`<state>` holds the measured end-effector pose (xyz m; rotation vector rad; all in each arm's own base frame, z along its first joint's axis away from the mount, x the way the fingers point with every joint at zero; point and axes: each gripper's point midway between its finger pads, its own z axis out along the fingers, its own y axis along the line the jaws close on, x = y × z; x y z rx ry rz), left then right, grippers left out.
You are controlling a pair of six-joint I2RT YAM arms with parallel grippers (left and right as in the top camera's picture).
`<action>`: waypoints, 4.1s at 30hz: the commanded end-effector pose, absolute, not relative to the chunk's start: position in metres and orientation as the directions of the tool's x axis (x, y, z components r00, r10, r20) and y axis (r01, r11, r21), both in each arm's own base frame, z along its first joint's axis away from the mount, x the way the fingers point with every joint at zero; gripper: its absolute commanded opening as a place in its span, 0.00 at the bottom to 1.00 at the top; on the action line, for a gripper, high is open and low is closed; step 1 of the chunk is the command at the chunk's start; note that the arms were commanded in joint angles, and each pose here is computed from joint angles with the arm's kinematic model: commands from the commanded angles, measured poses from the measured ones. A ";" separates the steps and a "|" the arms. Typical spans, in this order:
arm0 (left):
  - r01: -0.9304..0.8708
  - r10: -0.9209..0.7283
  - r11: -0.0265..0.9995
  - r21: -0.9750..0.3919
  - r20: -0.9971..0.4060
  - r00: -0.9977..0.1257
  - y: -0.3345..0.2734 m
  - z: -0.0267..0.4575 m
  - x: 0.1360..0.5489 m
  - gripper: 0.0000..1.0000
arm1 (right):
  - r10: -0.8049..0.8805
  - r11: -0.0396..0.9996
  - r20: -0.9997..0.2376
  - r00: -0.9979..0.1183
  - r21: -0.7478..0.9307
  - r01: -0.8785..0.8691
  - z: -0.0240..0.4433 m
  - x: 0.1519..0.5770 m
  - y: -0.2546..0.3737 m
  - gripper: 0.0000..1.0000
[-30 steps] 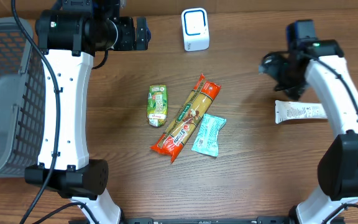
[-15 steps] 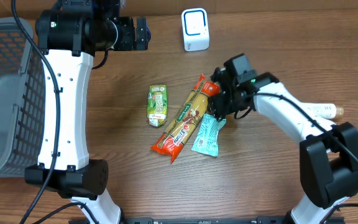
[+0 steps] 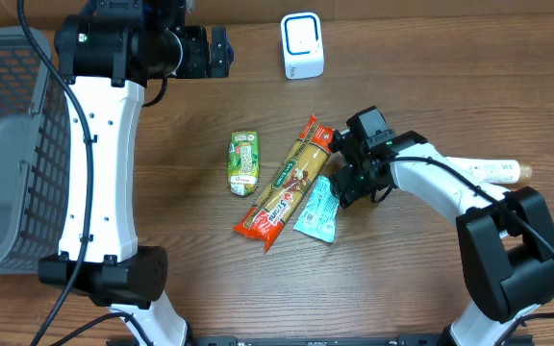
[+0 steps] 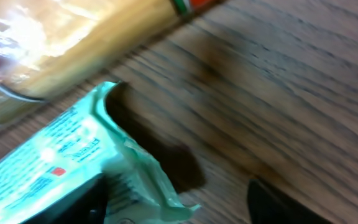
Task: Scan the item barcode
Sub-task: 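Reach the right gripper to the mint-green packet and grasp it, then drag the mint-green packet right and lift it with right gripper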
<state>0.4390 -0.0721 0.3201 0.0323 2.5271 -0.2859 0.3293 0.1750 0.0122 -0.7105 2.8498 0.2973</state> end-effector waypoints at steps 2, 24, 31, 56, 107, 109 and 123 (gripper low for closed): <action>0.098 -0.024 0.978 -0.183 -0.567 -0.823 -0.072 0.320 0.441 1.00 | -0.233 0.972 -0.183 -0.955 -0.046 -0.228 0.002 0.334 0.128 0.76; 0.098 -0.024 0.978 -0.183 -0.567 -0.823 -0.072 0.320 0.441 1.00 | 0.097 0.900 0.118 -0.988 0.413 0.138 0.030 0.307 0.135 0.80; 0.098 -0.024 0.978 -0.183 -0.567 -0.823 -0.072 0.320 0.441 1.00 | 0.042 0.809 0.066 -0.997 0.583 0.073 0.043 0.318 0.146 0.79; 0.098 -0.024 0.978 -0.183 -0.567 -0.823 -0.072 0.320 0.441 1.00 | 0.149 0.835 0.038 -0.988 0.530 0.146 -0.029 0.290 0.144 0.04; 0.098 -0.024 0.978 -0.183 -0.567 -0.823 -0.072 0.320 0.441 1.00 | 0.124 0.878 0.034 -0.992 0.462 0.125 0.008 0.301 0.119 0.05; 0.098 -0.024 0.978 -0.183 -0.567 -0.823 -0.072 0.320 0.441 1.00 | 0.092 0.843 -0.001 -0.996 0.533 0.077 0.026 0.313 0.129 0.04; 0.098 -0.024 0.978 -0.183 -0.567 -0.823 -0.072 0.320 0.441 1.00 | 0.000 0.668 -0.473 -0.881 0.656 -0.352 0.219 0.358 0.164 0.04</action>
